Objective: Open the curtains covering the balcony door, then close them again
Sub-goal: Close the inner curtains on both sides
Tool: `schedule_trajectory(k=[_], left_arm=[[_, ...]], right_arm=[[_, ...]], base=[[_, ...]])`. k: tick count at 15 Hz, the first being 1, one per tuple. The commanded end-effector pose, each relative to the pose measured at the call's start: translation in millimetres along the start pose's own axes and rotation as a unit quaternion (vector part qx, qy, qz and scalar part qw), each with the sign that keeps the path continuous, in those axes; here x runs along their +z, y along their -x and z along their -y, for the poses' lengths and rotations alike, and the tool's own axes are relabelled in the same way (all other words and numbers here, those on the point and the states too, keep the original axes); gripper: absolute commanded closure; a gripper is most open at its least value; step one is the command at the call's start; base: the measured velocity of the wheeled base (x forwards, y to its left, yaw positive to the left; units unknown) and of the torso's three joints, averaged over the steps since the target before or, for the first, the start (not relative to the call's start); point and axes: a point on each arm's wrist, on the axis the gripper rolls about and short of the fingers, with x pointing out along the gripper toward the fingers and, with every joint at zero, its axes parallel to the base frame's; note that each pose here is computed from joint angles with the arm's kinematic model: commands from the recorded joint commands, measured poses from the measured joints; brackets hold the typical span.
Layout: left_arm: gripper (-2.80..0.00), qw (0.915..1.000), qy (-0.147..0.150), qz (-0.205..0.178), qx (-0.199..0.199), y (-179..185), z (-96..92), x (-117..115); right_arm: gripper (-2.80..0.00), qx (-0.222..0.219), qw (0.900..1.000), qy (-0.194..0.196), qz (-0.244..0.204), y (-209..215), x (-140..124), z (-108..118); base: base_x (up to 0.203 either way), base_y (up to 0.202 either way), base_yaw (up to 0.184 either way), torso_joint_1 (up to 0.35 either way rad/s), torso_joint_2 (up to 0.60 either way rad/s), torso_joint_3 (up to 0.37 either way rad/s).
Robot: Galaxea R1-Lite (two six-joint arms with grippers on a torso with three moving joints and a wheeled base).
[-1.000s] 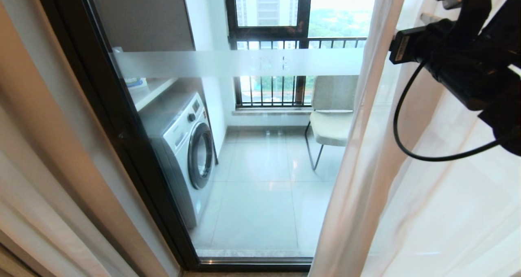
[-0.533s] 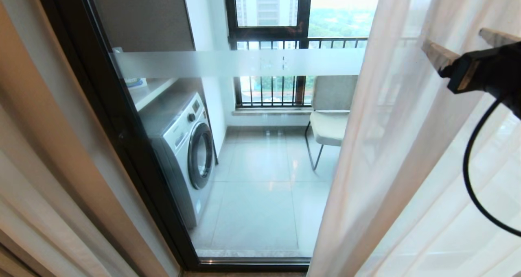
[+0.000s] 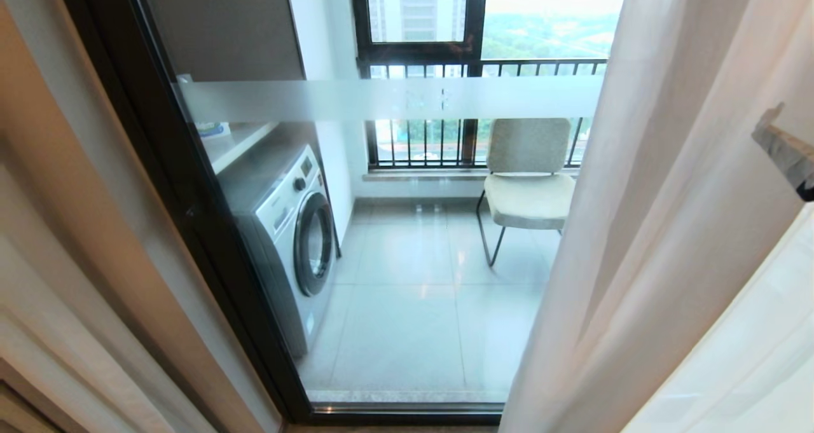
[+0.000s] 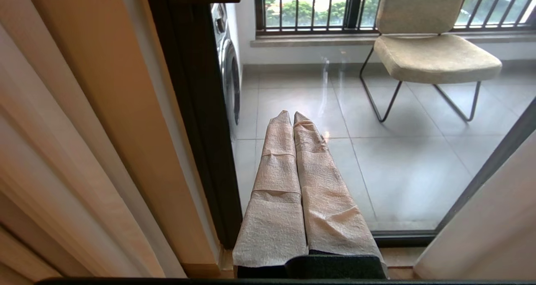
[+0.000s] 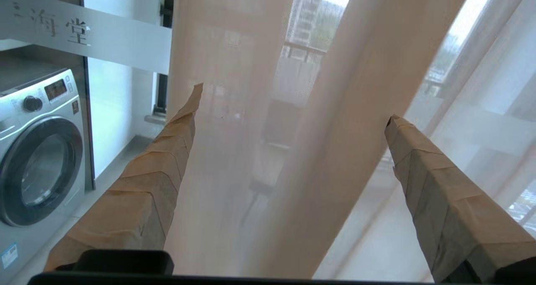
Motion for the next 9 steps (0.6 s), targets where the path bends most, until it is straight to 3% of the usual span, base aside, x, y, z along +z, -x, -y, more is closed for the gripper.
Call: schedule_trajectory(k=[1, 8, 9], left_arm=[[0.00, 1.0000, 0.000, 0.000, 0.000, 0.0, 0.0, -0.1], [0.00, 1.0000, 0.000, 0.001, 0.000, 0.1, 0.0, 0.1], [0.00, 1.0000, 0.000, 0.000, 0.000, 0.0, 0.0, -0.1]], right_arm=[[-2.80, -0.008, 1.000, -0.003, 0.016, 8.3, 4.6, 4.4], [-2.80, -0.008, 1.000, -0.003, 0.014, 12.7, 3.4, 5.5], [0.00, -0.009, 1.000, -0.002, 0.014, 12.7, 3.2, 5.6]], base=[[0.000, 0.000, 0.000, 0.000, 0.00, 0.000], [0.000, 0.000, 0.000, 0.000, 0.00, 0.000], [0.000, 0.000, 0.000, 0.000, 0.00, 0.000]])
